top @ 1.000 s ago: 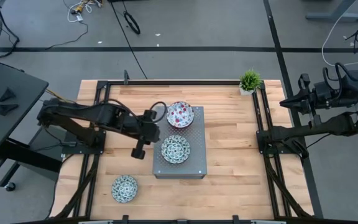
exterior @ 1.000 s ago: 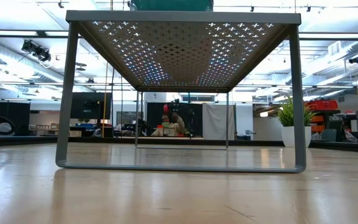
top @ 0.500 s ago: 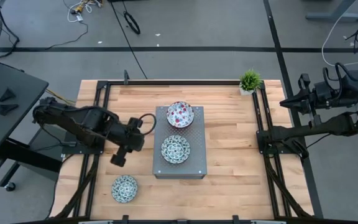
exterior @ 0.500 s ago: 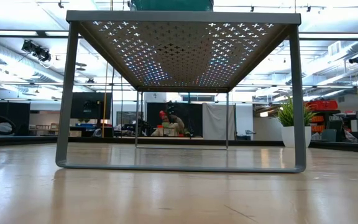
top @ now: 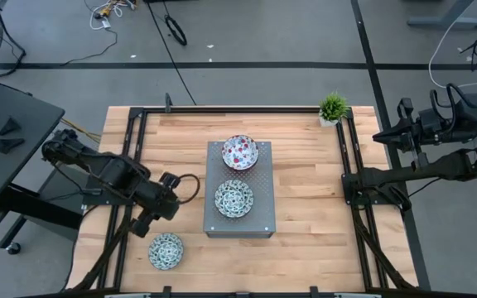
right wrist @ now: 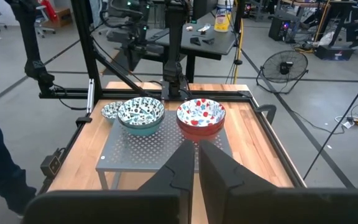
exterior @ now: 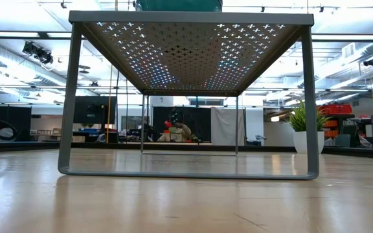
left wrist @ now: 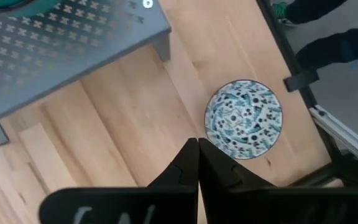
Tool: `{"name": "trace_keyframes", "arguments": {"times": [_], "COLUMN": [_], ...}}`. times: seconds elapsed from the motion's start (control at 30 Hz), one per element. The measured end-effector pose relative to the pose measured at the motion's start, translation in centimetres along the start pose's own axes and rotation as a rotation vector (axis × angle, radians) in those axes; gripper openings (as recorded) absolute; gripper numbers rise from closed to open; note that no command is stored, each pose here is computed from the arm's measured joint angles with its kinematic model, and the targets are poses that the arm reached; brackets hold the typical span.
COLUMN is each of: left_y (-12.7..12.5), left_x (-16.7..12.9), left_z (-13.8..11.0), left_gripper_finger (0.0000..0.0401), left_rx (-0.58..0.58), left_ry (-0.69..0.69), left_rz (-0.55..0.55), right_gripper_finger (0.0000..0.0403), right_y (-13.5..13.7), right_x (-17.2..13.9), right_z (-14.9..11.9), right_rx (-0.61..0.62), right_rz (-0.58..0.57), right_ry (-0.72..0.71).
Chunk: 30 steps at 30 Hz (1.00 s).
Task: Pick & Place Mini bowls
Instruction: Put the green bowl on top of the green bowl on the shelf
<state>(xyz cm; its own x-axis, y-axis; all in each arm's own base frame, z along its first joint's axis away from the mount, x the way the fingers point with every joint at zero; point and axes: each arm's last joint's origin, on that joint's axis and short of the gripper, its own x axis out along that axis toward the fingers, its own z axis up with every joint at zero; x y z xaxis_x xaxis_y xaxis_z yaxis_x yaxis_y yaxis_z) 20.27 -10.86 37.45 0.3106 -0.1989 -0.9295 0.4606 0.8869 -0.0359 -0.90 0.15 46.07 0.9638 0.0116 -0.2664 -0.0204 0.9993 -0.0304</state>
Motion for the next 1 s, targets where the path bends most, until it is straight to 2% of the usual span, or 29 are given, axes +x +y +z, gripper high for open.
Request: {"name": "trace_keyframes", "arguments": {"times": [0.1, 0.27, 0.4, 0.5, 0.83, 1.0], "left_y": [-0.6, -1.4, -1.8, -1.8, -1.6, -1.9], "left_x": [0.7, 2.6, 3.7, 4.4, 6.8, 8.3], "left_z": [-0.2, -0.6, -1.2, -1.9, -4.3, -5.1], "left_gripper_finger": [0.0004, 0.0007, 0.0024, 0.0048, 0.0153, 0.019], "left_rx": [-0.002, 0.025, 0.041, 0.033, -0.116, -0.168], "left_ry": [0.016, 0.06, 0.067, 0.081, 0.117, 0.125], "left_rz": [-0.014, -0.106, -0.128, -0.125, -0.106, -0.118], "right_gripper_finger": [0.0029, 0.0029, 0.0029, 0.0029, 0.0029, 0.0029], "right_y": [0.0, 0.0, 0.0, 0.0, 0.0, 0.0], "right_x": [0.0, 0.0, 0.0, 0.0, 0.0, 0.0], "right_z": [0.0, 0.0, 0.0, 0.0, 0.0, 0.0], "right_rx": [0.0, 0.0, 0.0, 0.0, 0.0, 0.0], "right_rz": [0.0, 0.0, 0.0, 0.0, 0.0, 0.0], "right_ry": [0.0, 0.0, 0.0, 0.0, 0.0, 0.0]}}
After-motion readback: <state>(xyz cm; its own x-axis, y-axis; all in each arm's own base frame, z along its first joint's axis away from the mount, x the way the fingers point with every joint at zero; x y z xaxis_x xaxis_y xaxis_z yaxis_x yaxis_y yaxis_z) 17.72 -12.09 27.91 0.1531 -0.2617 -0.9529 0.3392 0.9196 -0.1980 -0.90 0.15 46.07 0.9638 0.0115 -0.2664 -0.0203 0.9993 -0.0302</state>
